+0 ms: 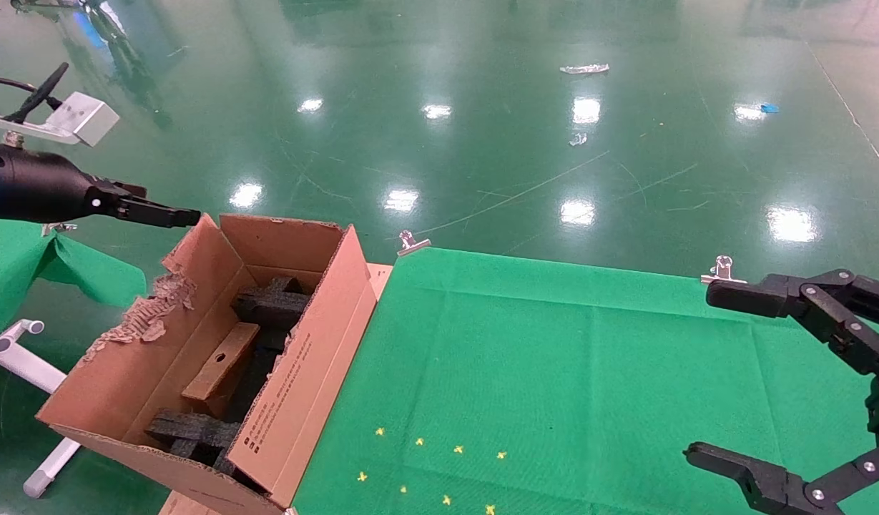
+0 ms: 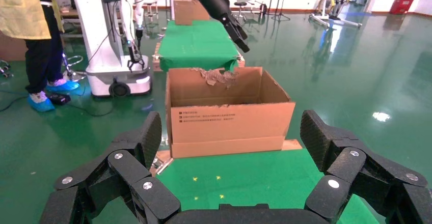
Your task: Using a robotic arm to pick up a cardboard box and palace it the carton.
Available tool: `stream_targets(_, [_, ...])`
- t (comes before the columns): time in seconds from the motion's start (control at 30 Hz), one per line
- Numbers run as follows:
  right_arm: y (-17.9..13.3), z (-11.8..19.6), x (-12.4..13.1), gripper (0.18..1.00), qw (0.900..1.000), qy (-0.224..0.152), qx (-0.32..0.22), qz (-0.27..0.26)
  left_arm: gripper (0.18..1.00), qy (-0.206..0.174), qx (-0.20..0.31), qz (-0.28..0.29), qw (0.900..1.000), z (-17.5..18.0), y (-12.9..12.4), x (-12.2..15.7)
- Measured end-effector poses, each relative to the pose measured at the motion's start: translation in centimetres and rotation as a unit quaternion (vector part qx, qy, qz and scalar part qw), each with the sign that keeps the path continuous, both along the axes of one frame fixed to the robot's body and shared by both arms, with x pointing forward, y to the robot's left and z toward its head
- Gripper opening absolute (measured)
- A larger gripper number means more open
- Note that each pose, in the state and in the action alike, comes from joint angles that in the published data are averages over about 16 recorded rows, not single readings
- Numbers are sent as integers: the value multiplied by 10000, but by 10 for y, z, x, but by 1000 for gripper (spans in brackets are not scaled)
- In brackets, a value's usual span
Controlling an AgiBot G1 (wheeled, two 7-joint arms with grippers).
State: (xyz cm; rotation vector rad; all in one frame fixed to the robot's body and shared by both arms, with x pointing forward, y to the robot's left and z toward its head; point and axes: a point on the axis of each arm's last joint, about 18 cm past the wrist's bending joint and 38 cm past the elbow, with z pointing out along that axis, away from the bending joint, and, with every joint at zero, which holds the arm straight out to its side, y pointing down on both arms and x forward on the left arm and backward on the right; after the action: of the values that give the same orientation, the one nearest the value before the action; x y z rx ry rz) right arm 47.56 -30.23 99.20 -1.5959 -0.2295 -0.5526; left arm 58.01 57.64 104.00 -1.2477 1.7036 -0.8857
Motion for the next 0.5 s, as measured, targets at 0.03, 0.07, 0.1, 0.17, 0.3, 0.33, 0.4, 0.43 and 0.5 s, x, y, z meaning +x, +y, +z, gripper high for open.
stream_targets(0.03, [0, 0, 0, 1000, 10000, 0, 0, 0, 992, -13, 4, -45, 10000, 1, -2, 0])
stream_targets(0.07, [0, 0, 0, 1000, 10000, 0, 0, 0, 996, -25, 5, -97, 10000, 1, -4, 1])
stream_targets(0.1, [0, 0, 0, 1000, 10000, 0, 0, 0, 997, -34, 5, -155, 9999, 1, -7, 1])
stream_targets(0.17, [0, 0, 0, 1000, 10000, 0, 1, 0, 998, -51, -2, -294, 9996, 0, -14, 4])
stream_targets(0.3, [0, 0, 0, 1000, 10000, 1, 1, 0, 1001, -78, -35, -665, 9977, -6, -33, 12])
stream_targets(0.33, [0, 0, 0, 1000, 10000, 1, 1, 0, 1001, -93, -44, -781, 9969, -7, -39, 13])
stream_targets(0.4, [0, 0, 0, 1000, 10000, 1, 1, 0, 1001, -121, -71, -1024, 9946, -10, -52, 17])
stream_targets(0.43, [0, 0, 0, 1000, 10000, 1, 1, 0, 1001, -137, -86, -1155, 9932, -12, -59, 19])
stream_targets(0.5, [0, 0, 0, 1000, 10000, 1, 1, 0, 1001, -175, -119, -1423, 9896, -16, -73, 23])
